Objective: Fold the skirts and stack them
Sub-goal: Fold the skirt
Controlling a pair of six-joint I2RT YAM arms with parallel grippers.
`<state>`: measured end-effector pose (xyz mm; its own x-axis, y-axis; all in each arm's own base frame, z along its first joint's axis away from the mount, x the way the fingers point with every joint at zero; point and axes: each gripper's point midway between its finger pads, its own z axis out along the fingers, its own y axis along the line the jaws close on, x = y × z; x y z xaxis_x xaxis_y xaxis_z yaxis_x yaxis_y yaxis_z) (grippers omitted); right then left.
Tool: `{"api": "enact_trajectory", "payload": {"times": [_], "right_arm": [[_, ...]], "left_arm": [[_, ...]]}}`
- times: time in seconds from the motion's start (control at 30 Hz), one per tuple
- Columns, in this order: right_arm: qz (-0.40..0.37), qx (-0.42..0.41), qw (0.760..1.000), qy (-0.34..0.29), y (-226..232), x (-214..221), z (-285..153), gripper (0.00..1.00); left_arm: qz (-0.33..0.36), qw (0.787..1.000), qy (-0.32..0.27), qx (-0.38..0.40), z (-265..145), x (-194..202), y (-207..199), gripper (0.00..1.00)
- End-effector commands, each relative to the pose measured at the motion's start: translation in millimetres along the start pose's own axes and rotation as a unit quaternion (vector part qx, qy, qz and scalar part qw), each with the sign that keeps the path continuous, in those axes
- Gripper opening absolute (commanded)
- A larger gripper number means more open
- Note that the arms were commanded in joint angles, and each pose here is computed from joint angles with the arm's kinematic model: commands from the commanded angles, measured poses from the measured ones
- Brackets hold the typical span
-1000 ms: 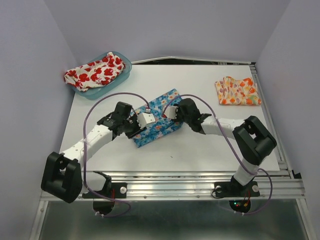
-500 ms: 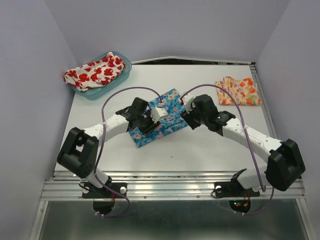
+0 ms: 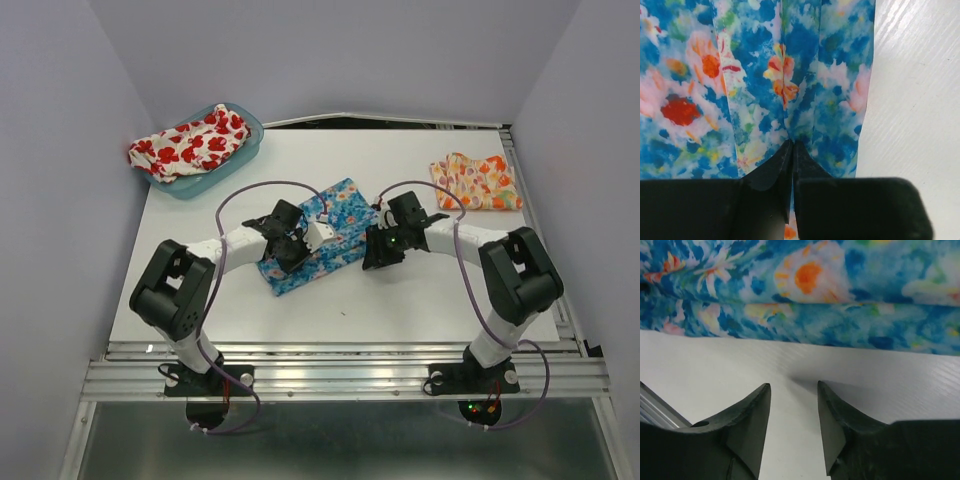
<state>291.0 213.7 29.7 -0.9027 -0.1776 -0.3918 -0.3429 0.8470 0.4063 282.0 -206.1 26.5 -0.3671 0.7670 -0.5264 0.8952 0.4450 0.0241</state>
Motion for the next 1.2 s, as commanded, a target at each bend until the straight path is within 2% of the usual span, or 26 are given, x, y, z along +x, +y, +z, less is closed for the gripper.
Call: {"api": "enact_trajectory", "payload": {"times": [0.0,0.07,0.23,0.33,0.43,0.6,0.73,0.9,0.97,1.17], "right_arm": [[0.05,-0.069,0.996,-0.034,24.5,-24.2,11.6,0.46],[0.062,-0.064,0.995,-0.054,18.7,-33.7,15.9,0.41],[0.078,-0.041,0.991,-0.101,-11.7,-74.2,18.6,0.29],[0.079,-0.031,0.989,-0.118,-26.1,-92.3,17.7,0.27],[0.094,-0.033,0.986,-0.134,-29.1,-99.9,3.4,0.31],[0.121,-0.036,0.984,-0.126,-25.4,-74.4,-12.8,0.45],[0.148,-0.073,0.983,-0.082,-12.4,-34.4,-13.8,0.48],[0.177,-0.127,0.974,-0.067,1.9,-24.1,-6.6,0.5],[0.185,-0.148,0.969,-0.064,5.0,-27.6,1.5,0.5],[0.205,-0.156,0.965,-0.053,0.8,-31.3,19.7,0.34]], "left_arm": [[-0.001,0.999,-0.015,0.029,-4.3,-22.5,-13.1,0.11],[0.002,0.999,-0.014,0.052,-3.5,-27.4,-26.6,0.05],[-0.034,0.994,-0.037,0.094,-6.4,-54.7,-43.5,0.03],[-0.061,0.991,-0.056,0.104,-5.8,-74.6,-43.3,0.02],[-0.098,0.986,-0.065,0.116,-1.5,-86.8,-44.8,0.02],[-0.137,0.977,-0.065,0.147,7.1,-91.2,-55.2,0.02],[-0.149,0.975,-0.069,0.149,9.3,-96.0,-55.3,0.02],[-0.159,0.972,-0.077,0.156,7.0,-100.9,-58.4,0.02],[-0.159,0.972,-0.074,0.158,8.0,-98.2,-61.2,0.01],[-0.156,0.973,-0.076,0.153,4.0,-96.8,-62.5,0.01]]}}
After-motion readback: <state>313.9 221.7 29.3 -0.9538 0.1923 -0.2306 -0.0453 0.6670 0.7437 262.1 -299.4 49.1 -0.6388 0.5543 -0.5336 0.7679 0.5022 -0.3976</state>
